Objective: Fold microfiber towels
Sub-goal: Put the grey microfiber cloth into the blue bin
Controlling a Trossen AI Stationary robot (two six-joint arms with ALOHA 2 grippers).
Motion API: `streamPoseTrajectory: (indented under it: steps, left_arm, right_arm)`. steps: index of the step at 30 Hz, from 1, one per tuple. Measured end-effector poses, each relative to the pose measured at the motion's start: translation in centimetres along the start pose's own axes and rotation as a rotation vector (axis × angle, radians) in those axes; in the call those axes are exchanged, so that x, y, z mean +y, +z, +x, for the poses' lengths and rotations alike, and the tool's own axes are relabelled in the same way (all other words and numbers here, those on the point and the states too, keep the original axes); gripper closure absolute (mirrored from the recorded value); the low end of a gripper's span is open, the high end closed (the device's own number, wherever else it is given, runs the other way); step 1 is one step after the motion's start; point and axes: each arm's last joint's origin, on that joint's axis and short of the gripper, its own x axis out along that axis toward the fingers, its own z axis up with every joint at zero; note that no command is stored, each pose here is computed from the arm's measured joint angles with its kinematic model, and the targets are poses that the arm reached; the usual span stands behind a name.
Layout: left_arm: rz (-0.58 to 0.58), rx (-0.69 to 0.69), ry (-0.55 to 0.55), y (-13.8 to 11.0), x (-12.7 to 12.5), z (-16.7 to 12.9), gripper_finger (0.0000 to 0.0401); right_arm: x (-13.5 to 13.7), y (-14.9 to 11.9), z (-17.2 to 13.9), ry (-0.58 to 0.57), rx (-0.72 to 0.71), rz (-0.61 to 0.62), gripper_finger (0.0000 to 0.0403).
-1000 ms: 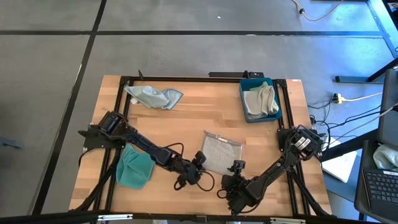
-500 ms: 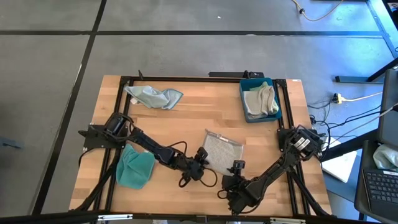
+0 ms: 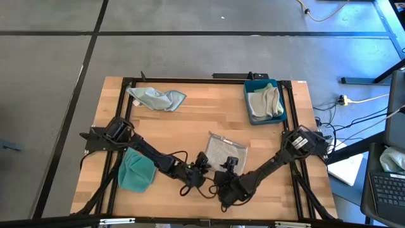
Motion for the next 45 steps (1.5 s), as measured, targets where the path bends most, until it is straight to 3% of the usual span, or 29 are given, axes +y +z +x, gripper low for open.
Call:
streamPoseTrajectory:
  steps: [10,17,25,31,37,39,45]
  left_arm:
    - [0.022,0.016,0.027,0.2,-0.4,-0.4,0.0268]
    - [-0.029,0.021,0.015,-0.3,0.3,0.2,0.0268]
    - [-0.046,0.032,0.036,-0.3,0.3,0.2,0.0268]
    - [0.006,0.103,0.125,-0.3,-0.1,-0.3,0.0268]
    - [0.025,0.185,0.183,-0.5,-1.0,-1.2,0.0268]
    - [0.010,0.197,0.184,-0.5,-1.4,-1.7,0.0268]
    - [-0.036,0.200,0.146,-0.2,-2.7,-3.5,0.0268]
  right_arm:
    - [-0.8,-0.6,0.2,-0.099,0.025,-0.095,0.0210]
    - [-0.4,-0.2,0.0,-0.080,0.003,-0.194,0.0245]
    - [-0.9,-0.4,1.0,-0.025,0.051,-0.108,0.0314]
    - [-0.9,-0.3,1.1,-0.021,0.058,-0.117,0.0387]
    - [-1.0,1.2,0.0,-0.019,0.106,-0.153,0.0395]
    - [-1.7,1.7,-0.5,-0.048,0.168,-0.194,0.0395]
    - [-4.3,4.8,-2.7,-0.097,0.197,-0.160,0.0395]
